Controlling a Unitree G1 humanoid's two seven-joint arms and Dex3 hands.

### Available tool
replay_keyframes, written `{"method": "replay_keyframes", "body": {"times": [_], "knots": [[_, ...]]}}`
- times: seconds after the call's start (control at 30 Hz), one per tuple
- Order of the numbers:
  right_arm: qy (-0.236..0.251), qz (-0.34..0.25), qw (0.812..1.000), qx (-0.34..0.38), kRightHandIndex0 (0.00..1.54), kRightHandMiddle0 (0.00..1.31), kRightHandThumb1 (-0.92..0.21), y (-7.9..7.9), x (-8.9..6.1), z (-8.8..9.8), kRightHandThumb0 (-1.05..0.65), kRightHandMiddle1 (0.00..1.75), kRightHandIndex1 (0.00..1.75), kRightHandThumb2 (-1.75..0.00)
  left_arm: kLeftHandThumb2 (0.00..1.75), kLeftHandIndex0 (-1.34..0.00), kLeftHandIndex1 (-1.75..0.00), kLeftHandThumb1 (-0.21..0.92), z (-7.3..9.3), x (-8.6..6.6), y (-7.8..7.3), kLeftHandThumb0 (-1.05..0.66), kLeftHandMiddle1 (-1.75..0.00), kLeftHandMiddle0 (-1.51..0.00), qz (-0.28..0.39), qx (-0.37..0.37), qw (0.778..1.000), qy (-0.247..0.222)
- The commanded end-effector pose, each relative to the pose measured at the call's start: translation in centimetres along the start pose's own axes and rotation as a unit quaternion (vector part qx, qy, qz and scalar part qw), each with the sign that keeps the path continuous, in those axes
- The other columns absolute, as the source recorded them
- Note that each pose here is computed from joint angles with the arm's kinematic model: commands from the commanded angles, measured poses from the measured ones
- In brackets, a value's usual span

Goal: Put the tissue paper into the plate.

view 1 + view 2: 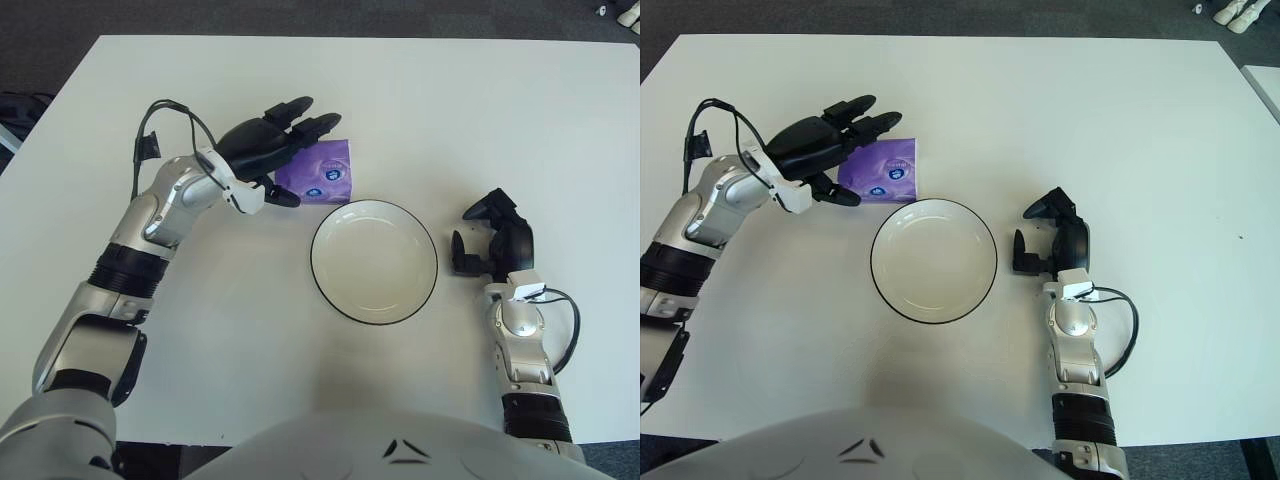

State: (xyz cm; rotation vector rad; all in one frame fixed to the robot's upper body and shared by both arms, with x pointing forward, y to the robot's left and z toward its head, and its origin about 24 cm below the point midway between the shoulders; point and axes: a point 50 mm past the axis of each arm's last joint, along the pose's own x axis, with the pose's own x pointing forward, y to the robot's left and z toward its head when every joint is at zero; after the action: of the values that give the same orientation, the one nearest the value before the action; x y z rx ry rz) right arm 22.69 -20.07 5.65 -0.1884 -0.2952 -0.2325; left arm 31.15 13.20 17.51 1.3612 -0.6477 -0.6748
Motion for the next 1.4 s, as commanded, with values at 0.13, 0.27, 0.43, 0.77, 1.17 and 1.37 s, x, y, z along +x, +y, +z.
{"method": "replay_keyframes", "body": {"times": [0.13,0.27,0.43,0.77,1.17,1.37], "knots": [[0.048,-0.002,0.999,-0.004,0.90,0.61,0.01,-0.1,-1.1,-1.5,-0.01,1.75,1.66,-1.67,0.75,0.00,0.00,0.47,0.8,1.1,0.4,-1.01,0.00,0.00,-0.051,-0.003,0.998,-0.028],[0.048,-0.002,0.999,-0.005,0.90,0.61,0.01,0.0,-1.0,-1.5,-0.01,1.75,1.66,-1.67,0.75,0.00,0.00,0.47,1.0,1.4,0.5,-1.01,0.00,0.00,-0.067,-0.002,0.997,-0.035],[0.048,0.002,0.999,-0.008,0.90,0.62,0.01,-0.1,-1.0,-1.5,-0.01,1.75,1.66,-1.67,0.71,0.00,0.00,0.50,2.0,2.3,0.4,-1.02,0.00,0.00,-0.119,-0.004,0.992,-0.047],[0.045,0.002,0.999,-0.003,0.90,0.62,0.01,0.0,-0.9,-1.5,-0.01,1.75,1.66,-1.67,0.64,0.00,0.00,0.58,2.8,2.6,-0.5,-1.04,0.00,0.00,-0.137,-0.029,0.989,-0.048],[0.054,-0.001,0.999,-0.009,0.91,0.61,0.00,-0.1,-1.0,-1.6,-0.01,1.75,1.62,-1.65,0.58,0.00,0.00,0.59,2.1,3.3,-2.0,-1.04,0.00,0.00,-0.170,-0.040,0.985,-0.007],[0.053,-0.003,0.999,-0.010,0.91,0.60,-0.01,-0.2,-1.2,-1.4,-0.01,1.75,1.60,-1.63,0.58,0.00,0.00,0.58,1.7,3.3,-2.4,-1.03,0.00,0.00,-0.186,-0.022,0.982,0.017]]}}
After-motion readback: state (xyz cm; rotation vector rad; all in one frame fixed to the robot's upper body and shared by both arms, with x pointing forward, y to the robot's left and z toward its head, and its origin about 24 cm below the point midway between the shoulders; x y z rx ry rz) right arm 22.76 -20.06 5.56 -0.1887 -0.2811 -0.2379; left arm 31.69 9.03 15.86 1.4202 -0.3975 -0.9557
